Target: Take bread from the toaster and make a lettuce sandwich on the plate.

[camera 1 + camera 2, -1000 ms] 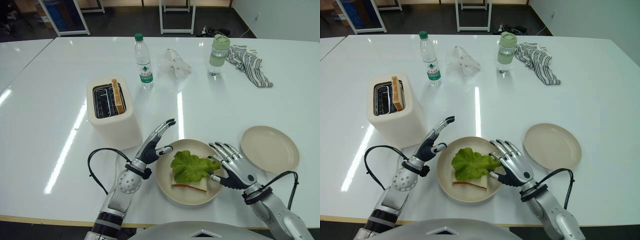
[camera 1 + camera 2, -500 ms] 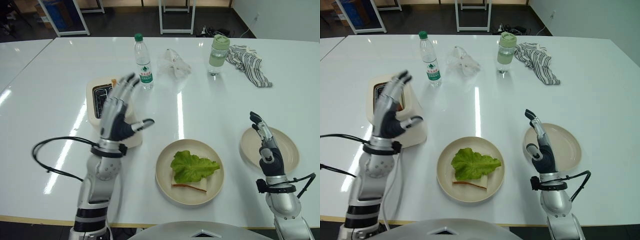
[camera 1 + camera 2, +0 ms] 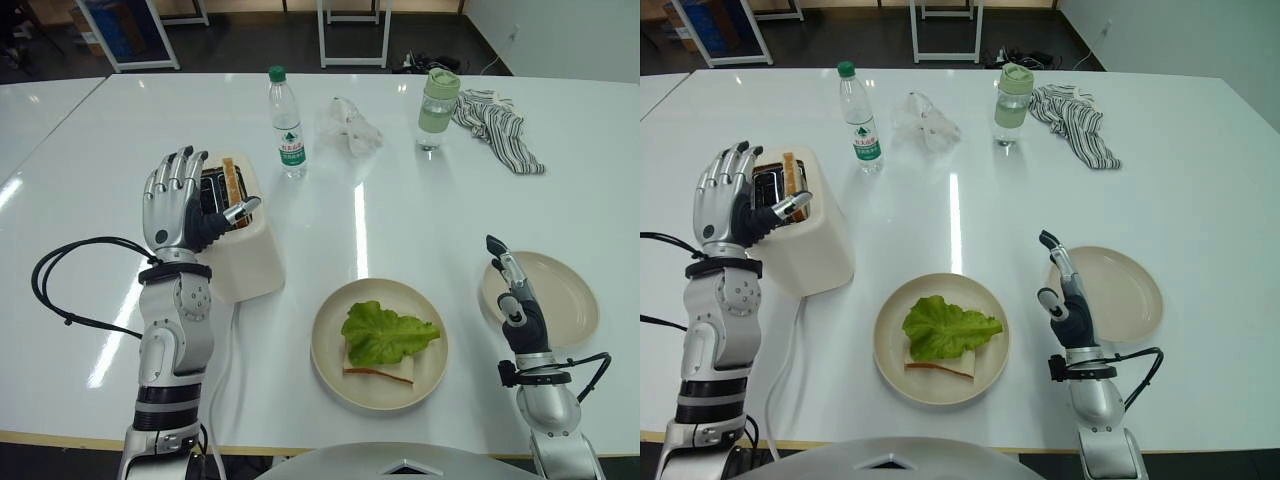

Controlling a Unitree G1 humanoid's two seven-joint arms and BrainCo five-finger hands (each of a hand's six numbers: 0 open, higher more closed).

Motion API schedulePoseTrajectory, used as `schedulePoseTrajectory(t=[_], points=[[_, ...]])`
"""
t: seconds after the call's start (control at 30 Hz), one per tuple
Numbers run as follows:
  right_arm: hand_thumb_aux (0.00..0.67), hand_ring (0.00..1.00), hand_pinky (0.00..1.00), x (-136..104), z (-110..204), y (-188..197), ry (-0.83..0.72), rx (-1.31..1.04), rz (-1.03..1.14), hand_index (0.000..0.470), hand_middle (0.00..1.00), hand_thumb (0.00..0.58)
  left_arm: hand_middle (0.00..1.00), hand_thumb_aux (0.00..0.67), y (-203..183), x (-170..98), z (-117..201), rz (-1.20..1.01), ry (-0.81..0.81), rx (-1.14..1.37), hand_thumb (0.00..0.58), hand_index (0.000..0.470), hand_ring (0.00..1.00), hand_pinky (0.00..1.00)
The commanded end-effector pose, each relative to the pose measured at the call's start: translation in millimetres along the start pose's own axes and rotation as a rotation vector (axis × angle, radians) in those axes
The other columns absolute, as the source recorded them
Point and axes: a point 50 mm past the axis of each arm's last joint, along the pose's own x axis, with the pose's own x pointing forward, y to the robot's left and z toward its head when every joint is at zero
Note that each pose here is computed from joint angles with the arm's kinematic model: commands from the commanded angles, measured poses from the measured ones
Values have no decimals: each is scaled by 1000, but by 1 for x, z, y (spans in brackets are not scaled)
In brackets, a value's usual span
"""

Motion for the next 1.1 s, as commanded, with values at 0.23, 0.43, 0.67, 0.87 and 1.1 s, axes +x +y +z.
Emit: schedulePoseTrajectory(t=[0.23,0.43,0.67,0.87,1.1], points=[[0,0,0,-1,-2,-2,20,-12,-6,0,0,0,0,0,-16,-4,-5,-86,43,-11,0,0,0,0],[0,0,0,-3,-3,-3,30,-14,-11,0,0,0,0,0,-19,-3,-9,-100,66,-26,0,0,0,0],[0,0,0,-4,-4,-3,38,-30,-10,0,0,0,0,426,-21,-2,-8,-109,63,-44,503,299,0,0],[0,0,0,-4,-5,-2,42,-42,-9,0,0,0,0,565,-21,-3,-6,-103,53,-52,566,396,0,0],[0,0,0,-5,-6,-1,47,-45,-8,0,0,0,0,670,-5,-2,3,20,-4,-99,580,470,0,0]])
